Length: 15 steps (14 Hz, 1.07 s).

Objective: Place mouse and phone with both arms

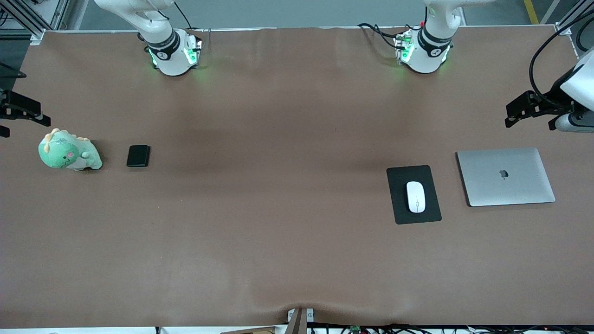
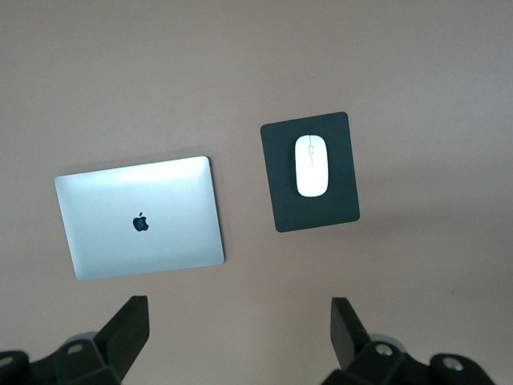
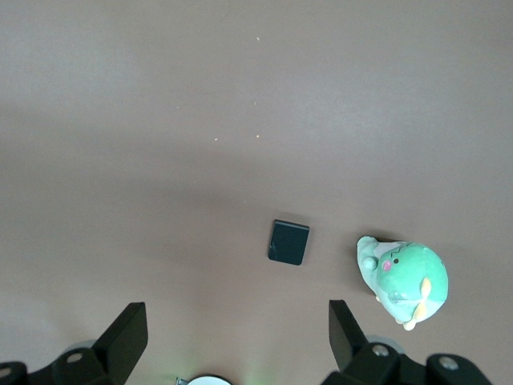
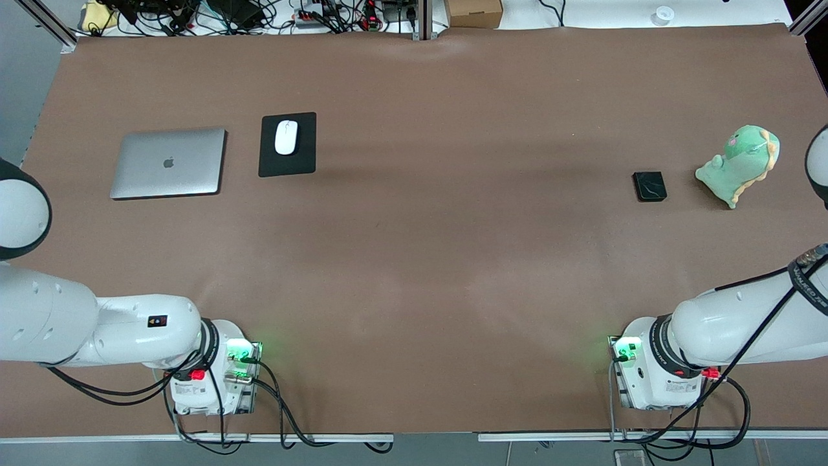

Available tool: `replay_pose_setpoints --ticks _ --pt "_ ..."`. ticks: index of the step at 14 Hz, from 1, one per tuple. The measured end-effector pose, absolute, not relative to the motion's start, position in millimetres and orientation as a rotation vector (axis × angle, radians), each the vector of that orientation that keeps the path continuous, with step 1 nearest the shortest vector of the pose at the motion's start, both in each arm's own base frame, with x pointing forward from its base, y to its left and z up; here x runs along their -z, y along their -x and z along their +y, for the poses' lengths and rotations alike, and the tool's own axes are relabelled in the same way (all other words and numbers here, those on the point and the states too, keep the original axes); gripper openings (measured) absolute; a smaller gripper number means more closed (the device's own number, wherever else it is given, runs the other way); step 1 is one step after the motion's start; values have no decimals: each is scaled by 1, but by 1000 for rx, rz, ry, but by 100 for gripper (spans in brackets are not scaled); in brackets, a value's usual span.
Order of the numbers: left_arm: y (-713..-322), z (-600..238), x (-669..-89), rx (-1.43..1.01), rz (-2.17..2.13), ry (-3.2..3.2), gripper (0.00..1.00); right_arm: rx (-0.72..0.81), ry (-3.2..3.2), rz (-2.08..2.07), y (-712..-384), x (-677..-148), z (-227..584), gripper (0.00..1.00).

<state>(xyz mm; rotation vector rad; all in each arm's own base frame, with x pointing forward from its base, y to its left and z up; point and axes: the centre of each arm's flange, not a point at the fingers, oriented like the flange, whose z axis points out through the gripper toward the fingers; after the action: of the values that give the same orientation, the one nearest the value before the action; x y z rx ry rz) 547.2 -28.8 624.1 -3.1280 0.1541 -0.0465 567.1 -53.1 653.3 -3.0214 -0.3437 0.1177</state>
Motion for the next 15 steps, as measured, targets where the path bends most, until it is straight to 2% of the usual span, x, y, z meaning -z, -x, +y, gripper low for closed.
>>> replay_pose_setpoints --ticks 5,15 --pt "-545 -30 -623 14 157 3128 100 -128 3049 -305 -540 -664 -37 100" --pt "-542 -29 -619 -40 156 3128 100 -96 3104 -292 -527 -663 -28 100"
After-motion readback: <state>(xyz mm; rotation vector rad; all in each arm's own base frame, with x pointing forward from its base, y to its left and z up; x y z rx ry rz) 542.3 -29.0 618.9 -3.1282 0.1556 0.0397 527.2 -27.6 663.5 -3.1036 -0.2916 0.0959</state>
